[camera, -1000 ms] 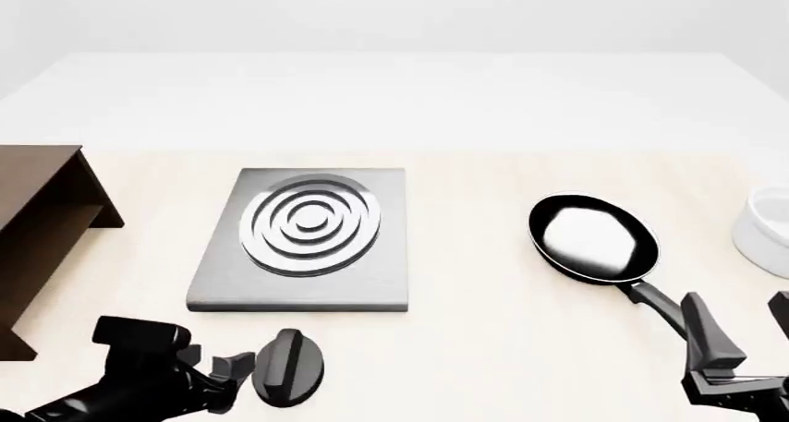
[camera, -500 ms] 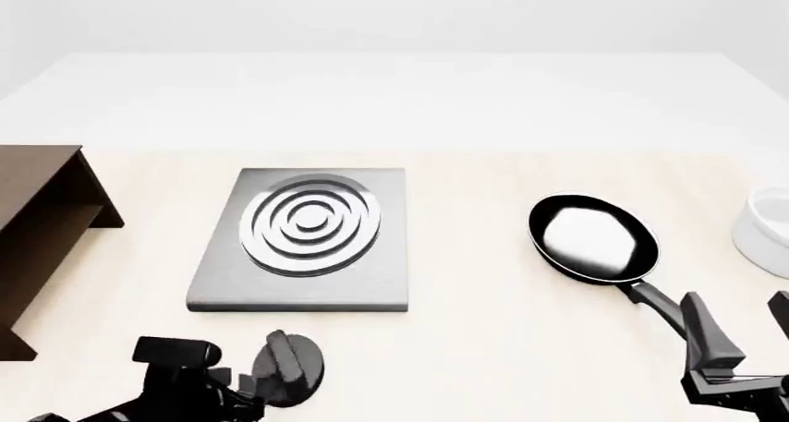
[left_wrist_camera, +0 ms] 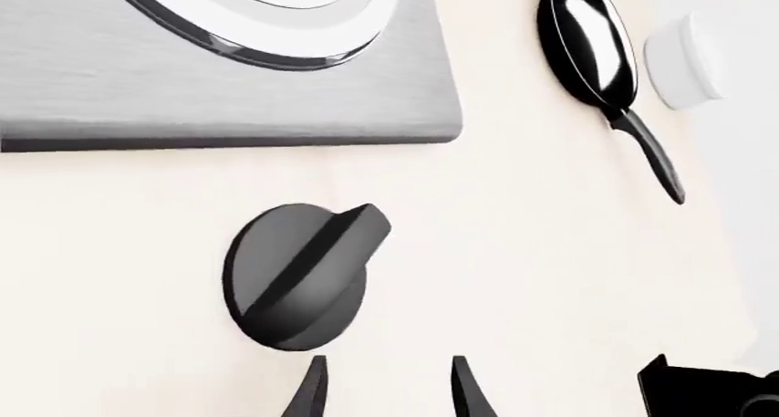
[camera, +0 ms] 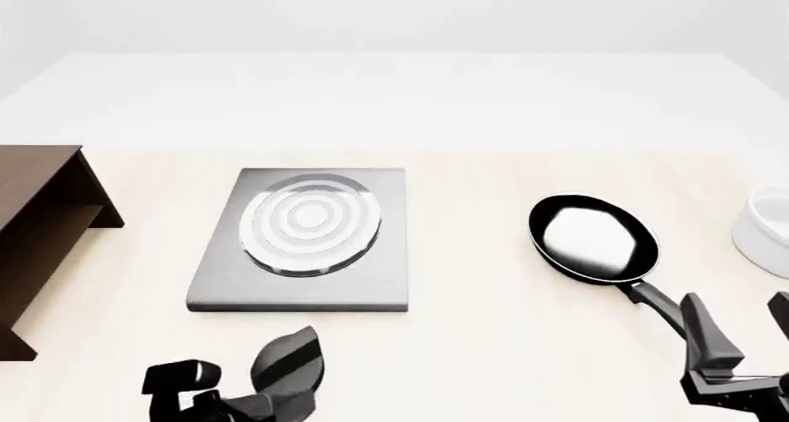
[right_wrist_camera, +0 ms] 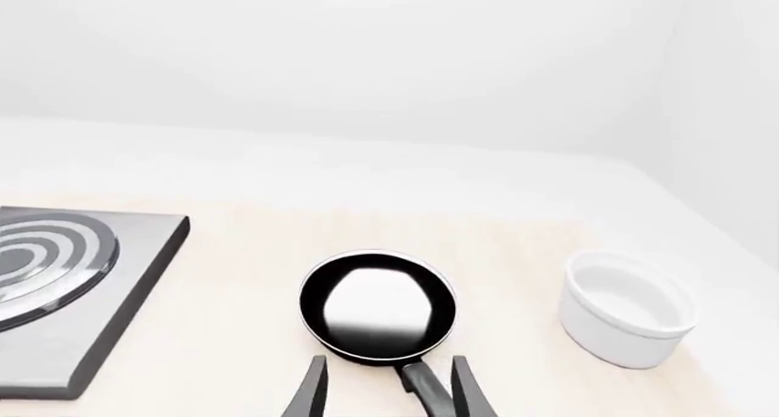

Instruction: Turn on the stove and put the frying pan on it.

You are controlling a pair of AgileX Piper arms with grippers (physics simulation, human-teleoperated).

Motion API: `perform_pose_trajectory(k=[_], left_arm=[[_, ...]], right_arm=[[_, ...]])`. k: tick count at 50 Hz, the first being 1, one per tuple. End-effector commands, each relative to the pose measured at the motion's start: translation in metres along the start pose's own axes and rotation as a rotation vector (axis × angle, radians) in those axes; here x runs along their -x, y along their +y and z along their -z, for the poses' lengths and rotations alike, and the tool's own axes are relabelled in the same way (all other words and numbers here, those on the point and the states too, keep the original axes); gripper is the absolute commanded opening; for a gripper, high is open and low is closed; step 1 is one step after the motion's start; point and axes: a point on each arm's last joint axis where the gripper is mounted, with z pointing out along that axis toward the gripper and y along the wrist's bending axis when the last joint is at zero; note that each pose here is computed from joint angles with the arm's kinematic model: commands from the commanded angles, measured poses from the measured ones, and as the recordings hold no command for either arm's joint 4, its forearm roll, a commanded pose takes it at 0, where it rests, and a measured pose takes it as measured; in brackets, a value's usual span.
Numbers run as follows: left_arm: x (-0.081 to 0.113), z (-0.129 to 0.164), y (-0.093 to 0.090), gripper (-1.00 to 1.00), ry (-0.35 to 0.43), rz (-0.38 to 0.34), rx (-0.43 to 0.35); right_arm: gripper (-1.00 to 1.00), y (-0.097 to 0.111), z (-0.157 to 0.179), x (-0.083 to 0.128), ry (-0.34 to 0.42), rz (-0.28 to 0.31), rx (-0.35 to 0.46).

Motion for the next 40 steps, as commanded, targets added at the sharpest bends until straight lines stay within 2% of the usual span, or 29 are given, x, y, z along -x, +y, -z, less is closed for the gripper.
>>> perform_pose_trajectory(k=[1,3,4,5,8,10,11,13,14,15,16,17,18,19,20,21,22,24,25,26,27,28,29,31,32,34,36,37,40], left_arm=[[0.012,0.032,-0.023,1.0,-0.015,-0.103,-0.095],[0.018,0.035,-0.024,1.0,-0.033,-0.126,-0.081],[0.038,0.058,-0.028,1.0,-0.13,-0.209,-0.052],[0.04,0.07,-0.03,1.0,-0.163,-0.199,-0.076],[0.058,0.107,-0.029,1.0,-0.323,-0.308,0.004],[0.061,0.121,-0.028,1.0,-0.382,-0.355,0.044],[0.061,0.136,-0.027,1.0,-0.451,-0.421,0.094],[0.058,0.148,-0.024,1.0,-0.519,-0.455,0.136],[0.05,0.177,-0.025,1.0,-0.669,-0.506,0.217],[0.049,0.186,-0.028,1.0,-0.728,-0.547,0.25],[0.055,0.194,-0.033,1.0,-0.822,-0.685,0.354],[0.056,0.191,-0.031,1.0,-0.85,-0.747,0.401],[0.056,0.191,-0.031,1.0,-0.85,-0.747,0.401],[0.059,0.189,-0.028,1.0,-0.952,-0.739,0.466],[0.059,0.189,-0.028,1.0,-0.952,-0.739,0.466],[0.055,0.175,-0.013,1.0,-0.967,-0.615,0.493],[0.051,0.167,-0.005,1.0,-0.961,-0.586,0.494],[0.043,0.149,0.011,1.0,-0.934,-0.623,0.545],[0.042,0.147,0.013,1.0,-0.919,-0.599,0.524],[0.041,0.146,0.012,1.0,-0.891,-0.609,0.498],[0.045,0.152,0.007,1.0,-0.922,-0.626,0.509],[0.044,0.152,0.007,1.0,-0.917,-0.623,0.506],[0.045,0.152,0.006,1.0,-0.914,-0.63,0.489],[0.048,0.158,-0.001,1.0,-0.948,-0.693,0.491],[0.049,0.16,-0.003,1.0,-0.96,-0.717,0.491],[0.049,0.158,-0.001,1.0,-0.962,-0.785,0.533],[0.046,0.153,0.003,1.0,-0.948,-0.751,0.523],[0.045,0.151,0.006,1.0,-0.94,-0.727,0.527],[0.042,0.147,0.009,1.0,-0.926,-0.723,0.52]], right_arm=[[1.0,0.0,-0.003,-0.001,0.014,0.003,0.003],[1.0,0.0,-0.003,-0.001,0.014,0.002,0.0],[1.0,0.0,-0.003,-0.001,0.016,-0.003,-0.004],[1.0,0.0,-0.003,-0.001,0.016,-0.003,-0.003],[1.0,0.0,-0.004,-0.001,0.02,-0.002,0.0],[1.0,0.0,-0.004,-0.001,0.018,-0.005,-0.002],[1.0,0.0,-0.004,-0.001,0.02,-0.005,-0.006],[1.0,-0.001,-0.004,-0.001,0.018,-0.006,-0.012],[1.0,-0.002,-0.002,-0.001,0.017,-0.005,-0.02],[1.0,-0.002,0.0,-0.001,0.015,-0.013,-0.026],[1.0,-0.002,0.001,-0.002,0.018,-0.006,-0.032],[1.0,-0.004,-0.002,-0.003,0.04,0.004,-0.057],[1.0,-0.004,-0.003,-0.003,0.04,0.004,-0.057],[1.0,-0.005,0.001,0.0,0.035,-0.055,-0.067],[1.0,-0.005,0.001,0.0,0.035,-0.055,-0.067],[1.0,-0.004,0.005,0.012,0.039,0.012,-0.046],[1.0,-0.004,0.009,0.025,0.036,0.005,-0.024],[1.0,-0.005,0.011,0.048,0.052,0.047,-0.012],[1.0,-0.005,0.012,0.057,0.051,0.043,0.015],[1.0,-0.004,0.012,0.066,0.063,0.055,0.04],[1.0,-0.005,0.006,0.071,0.092,0.092,0.041],[1.0,-0.004,0.002,0.074,0.113,0.113,0.051],[1.0,-0.001,-0.006,0.088,0.156,0.153,0.12],[1.0,0.0,-0.017,0.101,0.199,0.246,0.144],[1.0,0.002,-0.021,0.108,0.219,0.239,0.179],[1.0,0.003,-0.034,0.115,0.277,0.251,0.189],[1.0,0.004,-0.041,0.114,0.315,0.303,0.2],[1.0,0.004,-0.043,0.115,0.339,0.293,0.206],[1.0,0.002,-0.06,0.108,0.399,0.348,0.195]])
